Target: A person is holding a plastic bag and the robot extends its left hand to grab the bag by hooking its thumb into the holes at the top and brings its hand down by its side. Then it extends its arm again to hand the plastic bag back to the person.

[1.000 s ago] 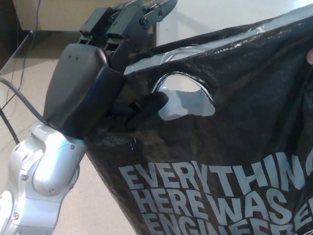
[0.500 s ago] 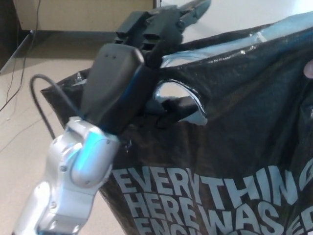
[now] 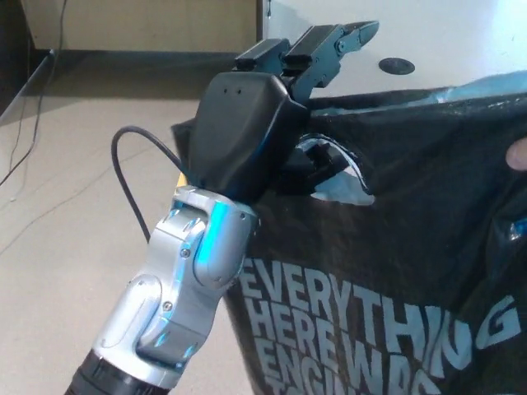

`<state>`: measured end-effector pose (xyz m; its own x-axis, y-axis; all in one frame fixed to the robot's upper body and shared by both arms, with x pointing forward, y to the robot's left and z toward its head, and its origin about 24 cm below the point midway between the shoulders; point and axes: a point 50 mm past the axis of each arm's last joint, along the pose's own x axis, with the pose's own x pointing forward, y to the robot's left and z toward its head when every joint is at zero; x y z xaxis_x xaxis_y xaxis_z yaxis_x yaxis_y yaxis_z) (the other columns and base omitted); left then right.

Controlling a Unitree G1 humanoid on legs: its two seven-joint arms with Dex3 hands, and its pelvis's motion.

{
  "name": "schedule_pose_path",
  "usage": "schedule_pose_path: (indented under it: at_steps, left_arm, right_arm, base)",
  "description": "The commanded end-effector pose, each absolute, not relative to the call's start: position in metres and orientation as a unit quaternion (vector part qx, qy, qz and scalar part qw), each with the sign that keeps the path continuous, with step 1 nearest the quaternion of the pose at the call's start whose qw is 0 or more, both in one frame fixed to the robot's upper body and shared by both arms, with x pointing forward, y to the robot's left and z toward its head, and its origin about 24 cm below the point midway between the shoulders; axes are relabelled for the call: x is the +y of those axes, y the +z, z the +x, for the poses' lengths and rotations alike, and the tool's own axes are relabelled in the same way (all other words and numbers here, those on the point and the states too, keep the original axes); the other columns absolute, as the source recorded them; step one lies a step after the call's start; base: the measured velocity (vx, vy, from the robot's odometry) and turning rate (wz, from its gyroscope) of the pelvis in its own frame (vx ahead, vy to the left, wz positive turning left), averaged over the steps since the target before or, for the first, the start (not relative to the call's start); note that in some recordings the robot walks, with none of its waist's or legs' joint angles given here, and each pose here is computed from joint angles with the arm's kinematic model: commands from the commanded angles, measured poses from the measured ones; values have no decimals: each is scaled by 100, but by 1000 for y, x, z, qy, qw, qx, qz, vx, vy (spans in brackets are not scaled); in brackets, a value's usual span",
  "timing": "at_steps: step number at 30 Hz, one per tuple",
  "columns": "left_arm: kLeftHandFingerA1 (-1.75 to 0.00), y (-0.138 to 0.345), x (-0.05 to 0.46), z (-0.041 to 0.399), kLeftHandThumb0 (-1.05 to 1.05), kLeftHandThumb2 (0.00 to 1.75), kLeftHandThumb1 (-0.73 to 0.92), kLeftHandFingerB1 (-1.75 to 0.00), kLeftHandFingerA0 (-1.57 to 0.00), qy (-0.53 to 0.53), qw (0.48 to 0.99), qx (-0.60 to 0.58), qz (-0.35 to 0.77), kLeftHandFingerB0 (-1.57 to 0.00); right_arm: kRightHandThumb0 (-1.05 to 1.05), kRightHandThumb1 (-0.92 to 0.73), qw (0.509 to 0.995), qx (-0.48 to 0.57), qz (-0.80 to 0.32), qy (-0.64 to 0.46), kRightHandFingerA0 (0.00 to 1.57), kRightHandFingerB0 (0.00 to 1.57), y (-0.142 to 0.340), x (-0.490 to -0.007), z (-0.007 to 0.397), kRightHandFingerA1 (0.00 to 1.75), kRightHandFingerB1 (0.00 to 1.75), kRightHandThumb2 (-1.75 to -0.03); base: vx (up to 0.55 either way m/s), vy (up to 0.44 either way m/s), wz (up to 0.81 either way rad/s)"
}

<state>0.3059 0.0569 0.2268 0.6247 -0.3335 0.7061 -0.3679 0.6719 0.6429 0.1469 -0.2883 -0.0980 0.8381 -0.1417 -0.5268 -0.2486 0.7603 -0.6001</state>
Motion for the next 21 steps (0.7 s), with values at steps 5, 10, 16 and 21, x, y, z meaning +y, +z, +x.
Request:
schedule_pose_path:
  at_steps: [5, 10, 16, 21]
  left_arm:
    - [-49, 236, 64, 310, -46, 59, 61, -38, -68, 87, 785, -489, 372, -52]
    - [-50, 238, 59, 314, -49, 59, 60, -37, -75, 112, 764, -503, 388, -52]
    - [-165, 236, 47, 318, -18, 63, 74, -36, -98, 75, 772, -503, 382, -46]
    - [-137, 238, 38, 321, -23, 86, 46, -74, -121, 57, 768, -520, 369, -85]
  right_arm:
    - [-26, -69, 892, 283, -351, 22, 63, 50, -95, -296, 147, 46, 40, -60]
    - [-34, -60, 890, 285, -355, 23, 60, 47, -95, -297, 145, 55, 49, -76]
    - [-34, -60, 888, 284, -359, 32, 65, 48, -96, -294, 145, 58, 49, -76]
    - [-34, -61, 888, 278, -365, 29, 61, 48, -94, -295, 148, 55, 49, -76]
  base:
    - [0, 0, 0]
    - [0, 0, 0]
    - [0, 0, 0]
    - [0, 0, 0]
